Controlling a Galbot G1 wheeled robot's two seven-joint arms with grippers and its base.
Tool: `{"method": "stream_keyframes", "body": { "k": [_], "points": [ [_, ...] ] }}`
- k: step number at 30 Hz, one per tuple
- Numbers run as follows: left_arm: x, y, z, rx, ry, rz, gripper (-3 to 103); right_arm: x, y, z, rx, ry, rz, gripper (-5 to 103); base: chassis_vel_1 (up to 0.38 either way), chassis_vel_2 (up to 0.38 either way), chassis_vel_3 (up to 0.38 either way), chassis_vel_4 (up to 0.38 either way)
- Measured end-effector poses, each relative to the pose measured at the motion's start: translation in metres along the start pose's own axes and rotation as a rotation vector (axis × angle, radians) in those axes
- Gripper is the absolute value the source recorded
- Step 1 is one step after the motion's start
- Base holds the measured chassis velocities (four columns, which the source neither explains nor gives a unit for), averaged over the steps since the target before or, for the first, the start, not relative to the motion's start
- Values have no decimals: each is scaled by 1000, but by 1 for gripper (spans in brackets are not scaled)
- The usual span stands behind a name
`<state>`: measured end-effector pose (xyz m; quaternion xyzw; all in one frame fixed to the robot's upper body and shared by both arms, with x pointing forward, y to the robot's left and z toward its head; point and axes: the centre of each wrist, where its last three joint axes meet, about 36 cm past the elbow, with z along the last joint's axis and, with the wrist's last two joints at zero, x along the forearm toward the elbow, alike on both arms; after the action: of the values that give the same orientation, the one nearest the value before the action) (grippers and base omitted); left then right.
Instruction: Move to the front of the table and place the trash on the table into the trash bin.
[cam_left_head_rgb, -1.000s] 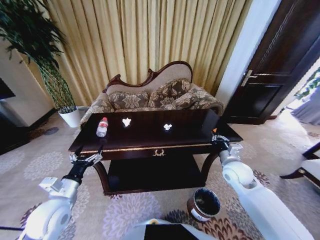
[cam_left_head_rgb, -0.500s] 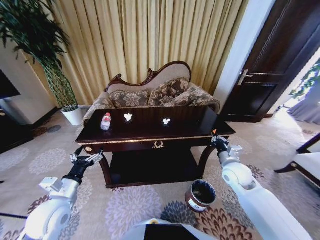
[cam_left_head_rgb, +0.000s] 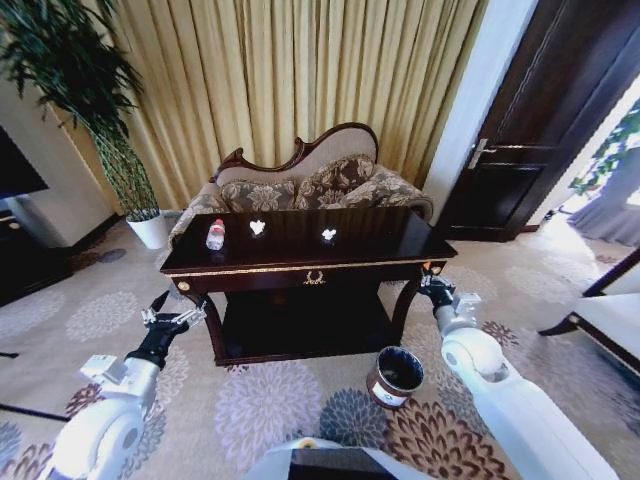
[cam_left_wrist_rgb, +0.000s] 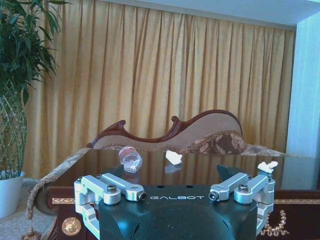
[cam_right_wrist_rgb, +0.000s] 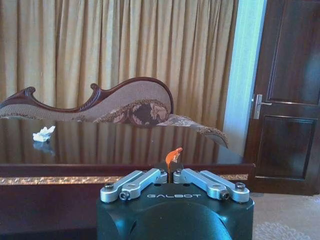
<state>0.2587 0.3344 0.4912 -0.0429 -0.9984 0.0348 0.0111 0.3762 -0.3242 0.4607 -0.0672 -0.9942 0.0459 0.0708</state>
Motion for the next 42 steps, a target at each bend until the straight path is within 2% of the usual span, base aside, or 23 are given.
{"method": "stream_keyframes", "body": {
  "k": [6,10,13,16,19,30,35,36,37,39,40,41,42],
  "points": [
    [0,0,0,0,-1,2,100,-1,2,15,9,27,20,1,55,-49,-44,53],
    [0,0,0,-2,-3,4,100,0,0,42,21,88,39,1,0,0,0,0],
    [-1,3,-3,-5,-10,6,100,6,-6,96,53,203,74,1,0,0,0,0],
    [-2,3,-4,-5,-12,7,100,6,-7,115,66,230,88,1,0,0,0,0],
    [-2,1,-7,2,-23,10,100,-2,-9,163,90,300,134,1,0,0,0,0],
    [-1,2,-4,-5,-25,-10,100,-26,0,232,114,358,158,1,0,0,0,0],
    [-1,3,-4,-10,-23,-6,100,-33,1,241,121,363,167,1,0,0,0,0],
    [-2,4,-3,-12,-22,-3,100,-35,2,242,126,363,167,-2,0,0,0,0],
    [-2,5,-3,-13,-21,-2,100,-35,3,242,133,363,165,3,0,0,0,0],
    [-2,5,-2,-13,-20,-2,100,-35,4,243,138,362,163,3,0,0,0,0],
    [-2,6,-2,-12,-21,1,100,-35,4,243,146,364,160,14,0,0,0,0],
    [-2,6,-2,-12,-21,1,100,-35,4,243,146,364,160,14,0,0,0,0],
    [-2,6,-1,-10,-22,2,100,-33,4,244,152,368,159,19,0,0,0,0]
  ]
}}
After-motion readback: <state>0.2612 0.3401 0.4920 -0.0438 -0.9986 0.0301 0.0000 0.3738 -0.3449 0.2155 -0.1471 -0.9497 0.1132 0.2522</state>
